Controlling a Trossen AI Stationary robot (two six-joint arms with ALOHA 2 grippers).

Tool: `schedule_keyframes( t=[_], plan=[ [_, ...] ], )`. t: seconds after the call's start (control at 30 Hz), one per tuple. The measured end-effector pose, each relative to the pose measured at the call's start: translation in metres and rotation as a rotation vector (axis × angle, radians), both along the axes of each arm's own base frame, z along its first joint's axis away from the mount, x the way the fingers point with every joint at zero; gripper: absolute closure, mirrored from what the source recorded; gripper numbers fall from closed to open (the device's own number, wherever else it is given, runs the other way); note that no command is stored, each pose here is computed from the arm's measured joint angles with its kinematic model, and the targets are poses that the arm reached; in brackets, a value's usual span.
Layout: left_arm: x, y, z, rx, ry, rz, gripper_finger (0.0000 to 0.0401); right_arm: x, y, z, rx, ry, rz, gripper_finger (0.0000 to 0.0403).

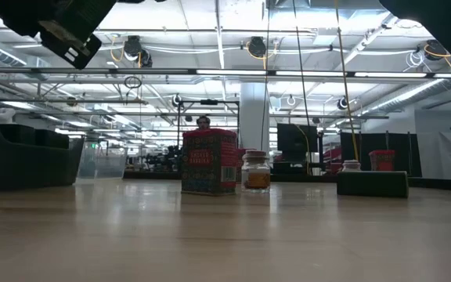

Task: Sort spices by type
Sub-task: Put the black seasoning can into the black bin

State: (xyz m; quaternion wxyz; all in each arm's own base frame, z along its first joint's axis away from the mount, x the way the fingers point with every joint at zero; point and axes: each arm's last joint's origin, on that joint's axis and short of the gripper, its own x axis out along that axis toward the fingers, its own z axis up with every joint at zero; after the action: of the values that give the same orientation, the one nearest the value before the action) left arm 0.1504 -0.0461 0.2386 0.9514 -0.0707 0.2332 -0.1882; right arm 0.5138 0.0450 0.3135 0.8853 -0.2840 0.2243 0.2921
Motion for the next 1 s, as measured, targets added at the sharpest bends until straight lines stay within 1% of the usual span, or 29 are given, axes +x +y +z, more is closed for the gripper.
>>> schedule_keyframes(
  t=[0.07,0.27,0.43,0.53,0.67,0.8,0.93,1.0],
  plan=[
    [0.0,0.0,0.0,0.004,0.002,-0.001,0.0255,0.001,-0.001,0.001,0.007,-0.007,-0.016,0.01],
    [0.0,0.0,-0.001,0.008,0.009,0.006,0.0253,0.001,-0.002,0.001,-0.027,-0.01,-0.049,0.007],
    [-0.001,0.001,0.0,0.015,-0.006,0.037,0.0252,-0.006,-0.006,0.01,-0.046,-0.003,-0.064,0.0065],
    [-0.004,0.003,0.003,0.019,-0.008,0.044,0.0251,-0.012,-0.015,0.017,-0.049,0.015,-0.084,0.0065],
    [-0.013,0.006,0.014,0.048,0.045,0.08,0.025,-0.023,-0.033,0.026,-0.025,0.071,-0.135,0.0065],
    [-0.022,0.01,0.032,0.066,0.114,0.137,0.025,-0.03,-0.056,0.023,0.016,0.171,-0.212,0.0065],
    [-0.034,0.014,0.043,0.08,0.23,0.193,0.025,-0.033,-0.079,0.014,0.071,0.266,-0.29,0.0065],
    [-0.041,0.017,0.041,0.087,0.32,0.235,0.0249,-0.034,-0.086,0.01,0.104,0.302,-0.303,0.0065]
  ],
)
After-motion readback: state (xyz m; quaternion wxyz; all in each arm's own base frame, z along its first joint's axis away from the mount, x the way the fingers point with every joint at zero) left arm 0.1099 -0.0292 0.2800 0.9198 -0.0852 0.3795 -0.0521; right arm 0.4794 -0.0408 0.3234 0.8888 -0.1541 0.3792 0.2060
